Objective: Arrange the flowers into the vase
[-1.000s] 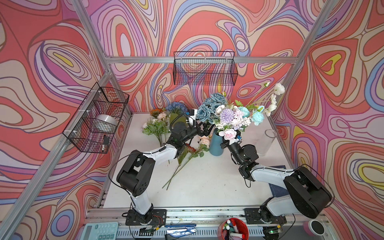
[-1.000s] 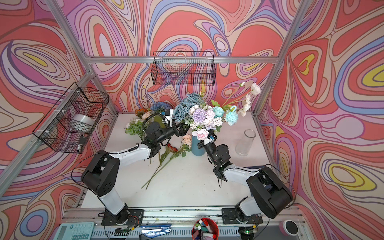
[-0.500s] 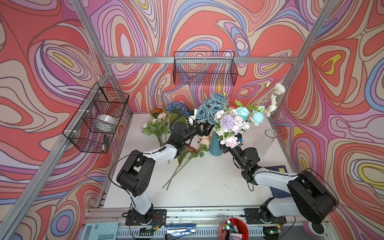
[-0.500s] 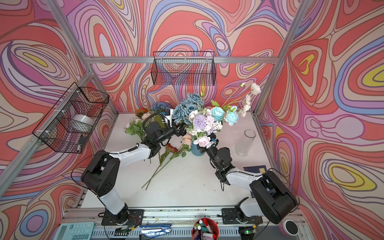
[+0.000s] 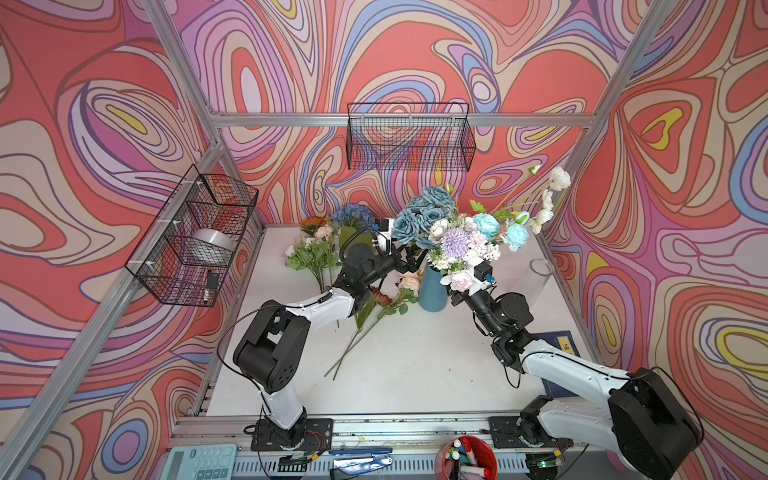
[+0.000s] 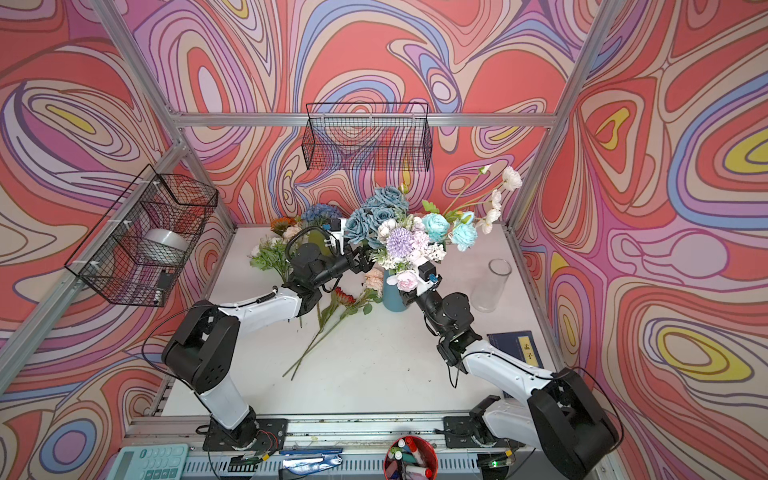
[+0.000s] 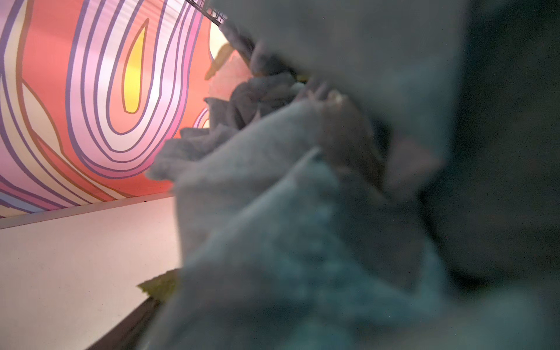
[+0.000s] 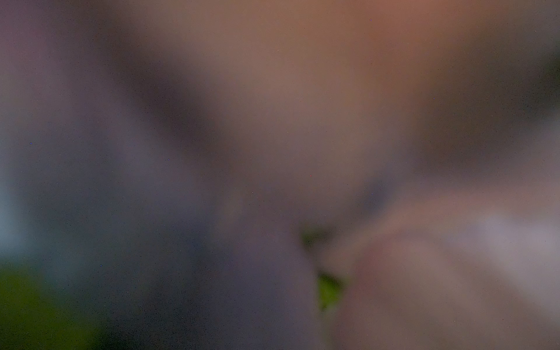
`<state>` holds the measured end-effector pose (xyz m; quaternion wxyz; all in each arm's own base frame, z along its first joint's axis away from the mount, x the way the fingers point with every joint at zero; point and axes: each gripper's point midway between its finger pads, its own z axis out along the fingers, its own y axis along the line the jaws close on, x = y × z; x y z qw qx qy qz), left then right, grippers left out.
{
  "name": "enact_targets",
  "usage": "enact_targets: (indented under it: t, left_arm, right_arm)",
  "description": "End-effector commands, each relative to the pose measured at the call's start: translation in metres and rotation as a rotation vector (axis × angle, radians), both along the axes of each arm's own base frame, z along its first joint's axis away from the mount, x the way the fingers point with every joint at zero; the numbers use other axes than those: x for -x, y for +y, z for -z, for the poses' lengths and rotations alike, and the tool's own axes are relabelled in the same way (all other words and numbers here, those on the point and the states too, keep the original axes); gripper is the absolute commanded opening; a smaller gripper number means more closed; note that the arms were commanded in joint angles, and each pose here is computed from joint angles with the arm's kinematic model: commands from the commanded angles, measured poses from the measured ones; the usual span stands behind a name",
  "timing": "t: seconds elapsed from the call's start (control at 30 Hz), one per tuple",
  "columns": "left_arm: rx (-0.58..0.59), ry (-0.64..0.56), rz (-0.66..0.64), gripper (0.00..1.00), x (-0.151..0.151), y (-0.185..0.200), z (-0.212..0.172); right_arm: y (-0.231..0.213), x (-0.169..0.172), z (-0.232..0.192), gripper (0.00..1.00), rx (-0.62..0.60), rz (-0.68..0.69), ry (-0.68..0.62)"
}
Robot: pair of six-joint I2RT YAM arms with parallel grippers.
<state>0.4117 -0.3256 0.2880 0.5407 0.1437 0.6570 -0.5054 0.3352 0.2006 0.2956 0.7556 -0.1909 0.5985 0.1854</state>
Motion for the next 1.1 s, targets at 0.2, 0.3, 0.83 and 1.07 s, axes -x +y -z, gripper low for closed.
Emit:
enact_targets:
  t: [0.2, 0.3, 0.83, 1.07]
  left_arm:
    - [0.028, -0.032, 0.005, 0.98, 0.002, 0.001, -0.020]
    - [0.032, -0.028, 0.014, 0.98, 0.003, 0.000, -0.018]
    - [0.048, -0.002, 0.030, 0.97, 0.008, 0.000, -0.012]
    - [0.067, 0.049, 0.058, 1.00, 0.024, 0.006, -0.003]
  right_arm:
    - [-0.004, -0.007, 0.027, 0.08, 0.058, 0.045, 0.057]
    - [-0.008, -0.009, 0.046, 0.09, 0.065, 0.065, 0.103]
    - [-0.015, -0.017, 0.086, 0.28, 0.109, 0.120, 0.236]
    - [-0.013, 0.000, 0.101, 0.70, 0.091, 0.062, 0.355]
